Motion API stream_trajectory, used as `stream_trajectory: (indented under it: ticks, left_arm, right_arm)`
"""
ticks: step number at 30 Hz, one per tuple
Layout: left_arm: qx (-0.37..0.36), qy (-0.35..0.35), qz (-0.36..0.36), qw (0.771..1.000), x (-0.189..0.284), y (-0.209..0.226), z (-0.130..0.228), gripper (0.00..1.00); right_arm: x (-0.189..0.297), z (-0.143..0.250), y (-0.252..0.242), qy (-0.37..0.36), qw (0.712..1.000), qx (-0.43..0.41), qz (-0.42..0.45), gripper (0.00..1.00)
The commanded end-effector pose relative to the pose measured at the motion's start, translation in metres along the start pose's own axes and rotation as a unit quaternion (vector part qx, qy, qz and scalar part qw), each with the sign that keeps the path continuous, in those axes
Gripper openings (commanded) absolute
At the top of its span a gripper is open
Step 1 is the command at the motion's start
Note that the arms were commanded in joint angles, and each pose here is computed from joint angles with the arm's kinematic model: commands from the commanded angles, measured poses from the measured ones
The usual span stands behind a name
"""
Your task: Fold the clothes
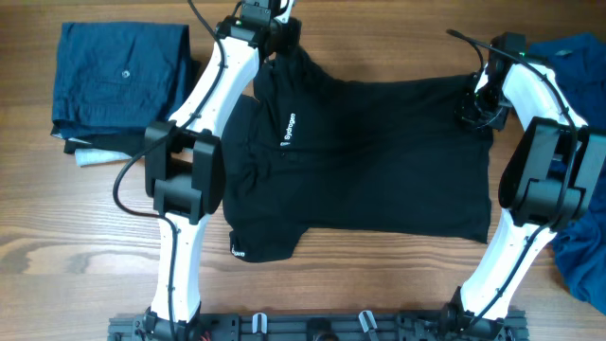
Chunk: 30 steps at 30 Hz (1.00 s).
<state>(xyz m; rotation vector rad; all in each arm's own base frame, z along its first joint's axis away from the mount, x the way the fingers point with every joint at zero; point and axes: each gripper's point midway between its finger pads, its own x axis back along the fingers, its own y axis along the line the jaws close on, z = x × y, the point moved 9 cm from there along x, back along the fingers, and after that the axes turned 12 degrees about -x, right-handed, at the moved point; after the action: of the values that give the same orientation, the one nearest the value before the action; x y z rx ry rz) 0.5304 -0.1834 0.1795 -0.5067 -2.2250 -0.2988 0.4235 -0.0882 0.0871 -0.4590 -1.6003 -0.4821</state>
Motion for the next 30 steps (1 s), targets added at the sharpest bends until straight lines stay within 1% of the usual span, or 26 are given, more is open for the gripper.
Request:
stream_trajectory:
  ticks: [1, 2, 3, 4, 5, 7, 8, 9, 10, 12, 15, 18, 22, 23, 25, 30]
  left_arm:
    - [0.084, 0.053, 0.098, 0.990, 0.006, -0.031, 0.011, 0.27]
    - [0.098, 0.072, 0.106, 0.987, 0.004, -0.038, 0.016, 0.29]
    - [0.106, 0.086, 0.109, 0.985, 0.001, -0.046, 0.020, 0.34]
    - [0.109, 0.091, 0.111, 0.984, -0.001, -0.052, 0.022, 0.41]
    - [0.104, 0.097, 0.115, 0.983, -0.004, -0.059, 0.024, 0.46]
    - [0.106, 0.106, 0.114, 0.982, -0.008, -0.070, 0.027, 0.46]
    - [0.125, 0.119, 0.101, 0.980, -0.012, -0.073, 0.032, 0.46]
    - [0.140, 0.127, 0.086, 0.978, -0.014, -0.074, 0.035, 0.51]
    - [0.150, 0.133, 0.069, 0.977, -0.018, -0.074, 0.039, 0.53]
    - [0.178, 0.137, 0.035, 0.974, -0.022, -0.070, 0.043, 0.70]
    - [0.216, 0.133, 0.029, 0.967, -0.023, -0.067, 0.042, 0.77]
    - [0.225, 0.113, 0.024, 0.967, -0.029, -0.065, 0.037, 0.77]
    - [0.223, 0.104, 0.028, 0.969, -0.047, -0.071, 0.041, 0.74]
    - [0.228, 0.102, 0.027, 0.968, -0.056, -0.071, 0.045, 0.71]
    - [0.248, 0.103, 0.016, 0.963, -0.065, -0.068, 0.050, 0.68]
    - [0.249, 0.094, 0.008, 0.964, -0.071, -0.064, 0.050, 0.67]
  right_arm:
    - [-0.037, 0.007, -0.013, 0.033, 0.999, -0.012, 0.027, 0.15]
    - [-0.037, 0.007, -0.013, 0.033, 0.999, -0.012, 0.027, 0.15]
    - [-0.037, 0.007, -0.012, 0.035, 0.999, -0.012, 0.025, 0.15]
    - [-0.037, 0.007, -0.012, 0.036, 0.999, -0.012, 0.021, 0.15]
    - [-0.037, 0.008, -0.011, 0.038, 0.999, -0.012, 0.017, 0.15]
    - [-0.037, 0.008, -0.011, 0.041, 0.999, -0.012, 0.016, 0.15]
    - [-0.037, 0.009, -0.011, 0.042, 0.999, -0.012, 0.017, 0.15]
    - [-0.037, 0.009, -0.011, 0.043, 0.999, -0.012, 0.017, 0.15]
    - [-0.037, 0.009, -0.011, 0.043, 0.999, -0.012, 0.017, 0.15]
    - [-0.037, 0.009, -0.011, 0.042, 0.999, -0.012, 0.017, 0.16]
    - [-0.037, 0.008, -0.011, 0.040, 0.999, -0.012, 0.016, 0.17]
    - [-0.037, 0.008, -0.011, 0.039, 0.999, -0.012, 0.015, 0.18]
    - [-0.037, 0.008, -0.011, 0.039, 0.999, -0.012, 0.015, 0.18]
    - [-0.037, 0.008, -0.011, 0.039, 0.999, -0.012, 0.015, 0.17]
    - [-0.037, 0.008, -0.011, 0.039, 0.999, -0.012, 0.015, 0.17]
    - [-0.037, 0.008, -0.011, 0.038, 0.999, -0.012, 0.015, 0.18]
